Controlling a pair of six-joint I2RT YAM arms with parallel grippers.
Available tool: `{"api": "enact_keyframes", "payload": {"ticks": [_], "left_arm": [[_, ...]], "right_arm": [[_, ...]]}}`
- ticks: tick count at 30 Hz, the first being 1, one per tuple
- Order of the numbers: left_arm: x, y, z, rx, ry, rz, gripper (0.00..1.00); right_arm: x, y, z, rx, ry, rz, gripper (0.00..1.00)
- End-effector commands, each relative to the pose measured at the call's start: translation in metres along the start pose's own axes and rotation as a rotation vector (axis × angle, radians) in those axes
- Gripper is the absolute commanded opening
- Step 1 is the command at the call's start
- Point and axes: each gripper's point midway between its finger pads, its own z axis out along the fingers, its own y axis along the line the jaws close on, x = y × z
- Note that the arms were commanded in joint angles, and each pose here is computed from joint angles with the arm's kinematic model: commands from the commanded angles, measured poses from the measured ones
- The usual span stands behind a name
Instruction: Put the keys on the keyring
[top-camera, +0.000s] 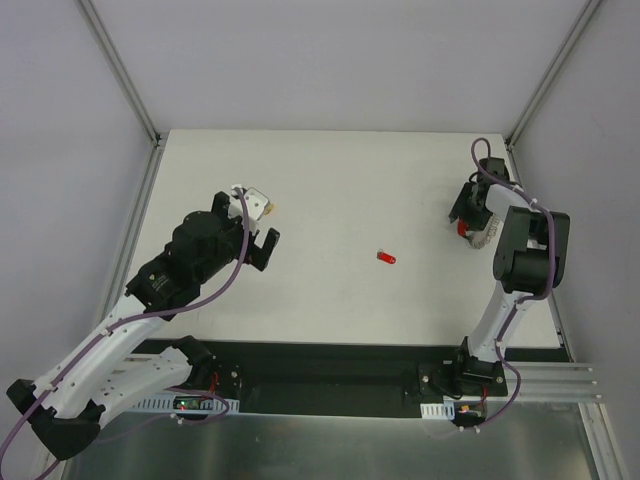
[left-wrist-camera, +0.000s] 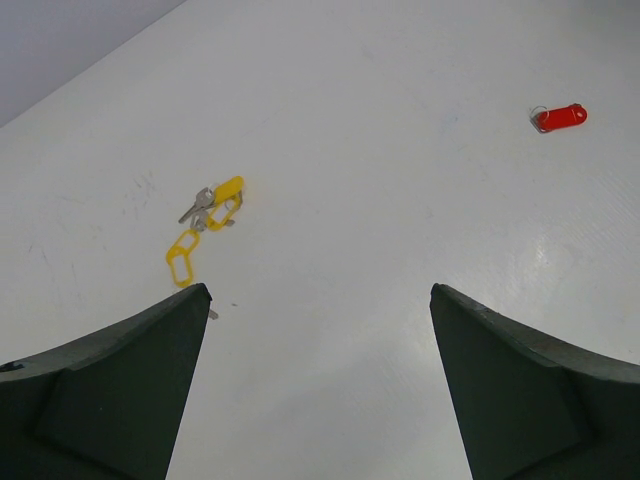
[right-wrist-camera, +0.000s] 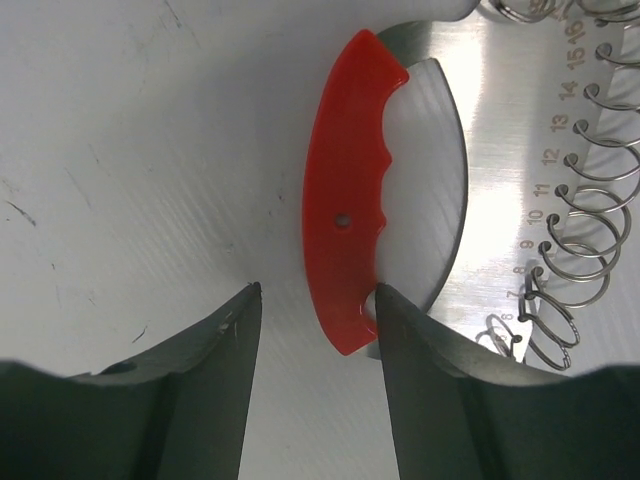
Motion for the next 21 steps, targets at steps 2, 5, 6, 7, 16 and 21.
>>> {"api": "enact_keyframes", "payload": {"ticks": [2,5,6,7,16,21], "left_arm": [[-0.009,-0.004,-0.003,0.017,-0.046,-0.022,0.93],[-0.009,-0.004,-0.004,0.020,-0.049,-0.025,0.92],[-0.010,-0.005,-0.005,0.024,-0.053,-0.026,0.92],[-0.011,-0.005,-0.005,0.027,-0.054,-0.026,0.93],[-0.013,-0.005,-0.009,0.030,-0.068,-0.036,0.93],[-0.014,-0.005,-0.010,0.027,-0.073,-0.037,0.93]], "right_arm": [[0.013,0.001,-0.004,0.022,0.083,-0.025,0.47],[0.017,0.008,-0.005,0.038,0.097,-0.078,0.40],[0.019,0.014,-0.005,0.032,0.101,-0.142,0.38],[0.021,0.019,-0.006,0.031,0.107,-0.168,0.34],[0.010,0.111,-0.018,-0.045,0.057,-0.503,0.22],[0.031,0.180,-0.015,-0.161,0.083,-0.638,0.22]]}}
